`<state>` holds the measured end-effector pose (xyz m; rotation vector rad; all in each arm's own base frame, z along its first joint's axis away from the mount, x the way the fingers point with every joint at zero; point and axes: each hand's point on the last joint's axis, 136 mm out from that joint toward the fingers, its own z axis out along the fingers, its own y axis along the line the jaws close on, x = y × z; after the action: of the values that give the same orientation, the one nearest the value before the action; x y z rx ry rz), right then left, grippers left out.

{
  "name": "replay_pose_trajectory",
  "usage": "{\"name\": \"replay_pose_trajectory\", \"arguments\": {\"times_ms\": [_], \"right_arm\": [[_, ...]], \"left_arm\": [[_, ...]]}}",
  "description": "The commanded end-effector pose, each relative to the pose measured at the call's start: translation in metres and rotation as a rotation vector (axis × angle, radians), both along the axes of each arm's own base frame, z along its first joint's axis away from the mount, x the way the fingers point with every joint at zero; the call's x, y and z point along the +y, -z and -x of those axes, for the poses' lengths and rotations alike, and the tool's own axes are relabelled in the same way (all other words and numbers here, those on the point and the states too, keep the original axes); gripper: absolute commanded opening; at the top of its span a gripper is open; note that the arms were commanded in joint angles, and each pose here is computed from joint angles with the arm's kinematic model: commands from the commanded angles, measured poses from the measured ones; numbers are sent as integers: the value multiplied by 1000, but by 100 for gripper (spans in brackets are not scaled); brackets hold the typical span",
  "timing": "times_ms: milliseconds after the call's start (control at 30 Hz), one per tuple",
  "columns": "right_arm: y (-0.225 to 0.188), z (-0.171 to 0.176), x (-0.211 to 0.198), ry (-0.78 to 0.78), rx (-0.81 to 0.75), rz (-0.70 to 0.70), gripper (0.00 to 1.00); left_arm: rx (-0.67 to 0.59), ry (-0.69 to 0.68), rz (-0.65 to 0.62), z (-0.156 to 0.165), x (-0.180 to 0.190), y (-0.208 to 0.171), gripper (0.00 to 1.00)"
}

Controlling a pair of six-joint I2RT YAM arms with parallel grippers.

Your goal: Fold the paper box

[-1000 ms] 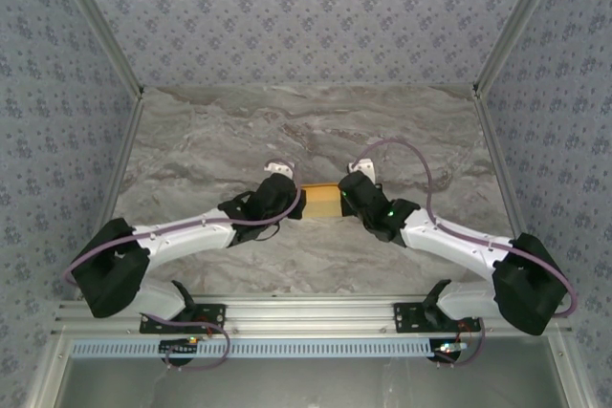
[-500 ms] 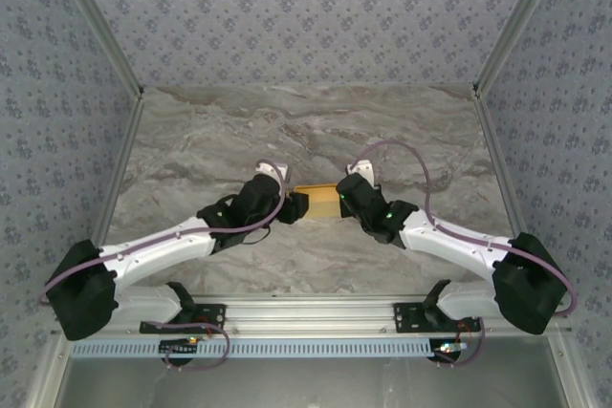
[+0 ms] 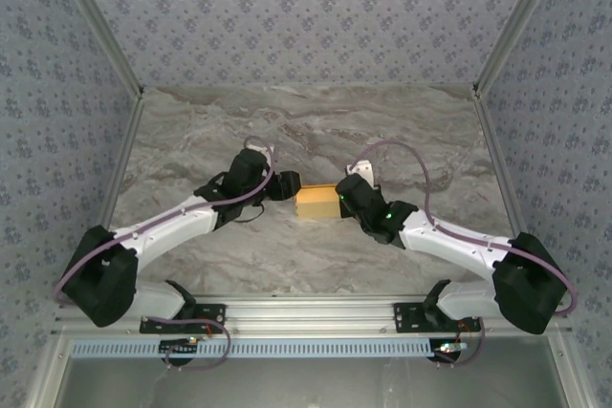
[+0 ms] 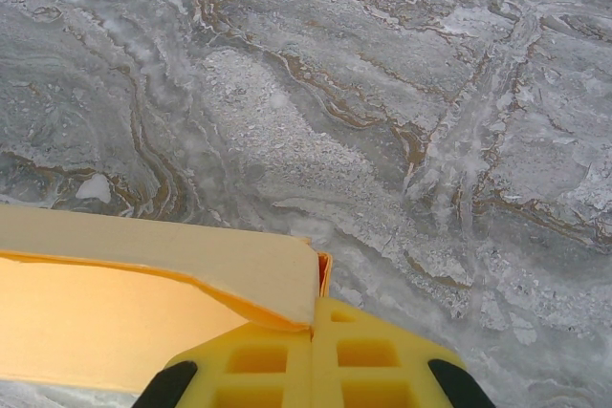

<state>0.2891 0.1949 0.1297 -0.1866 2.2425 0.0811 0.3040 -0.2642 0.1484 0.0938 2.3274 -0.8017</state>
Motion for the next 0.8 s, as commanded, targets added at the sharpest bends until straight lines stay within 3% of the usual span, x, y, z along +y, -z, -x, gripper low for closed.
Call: {"name": "replay_pose_trajectory", "arguments": {"times_ms": [0,400,767], "right_arm": [[14,7,-5,5,37,44,5],[11,7,-6,8,34,41,10],[-10,10,2,-42,33,7,35]], "left_arm": [[5,21,41,-8,-9,-5,61],[77,33,38,4,-6,28,58],[105,38,27,13,-6,46,57]]}}
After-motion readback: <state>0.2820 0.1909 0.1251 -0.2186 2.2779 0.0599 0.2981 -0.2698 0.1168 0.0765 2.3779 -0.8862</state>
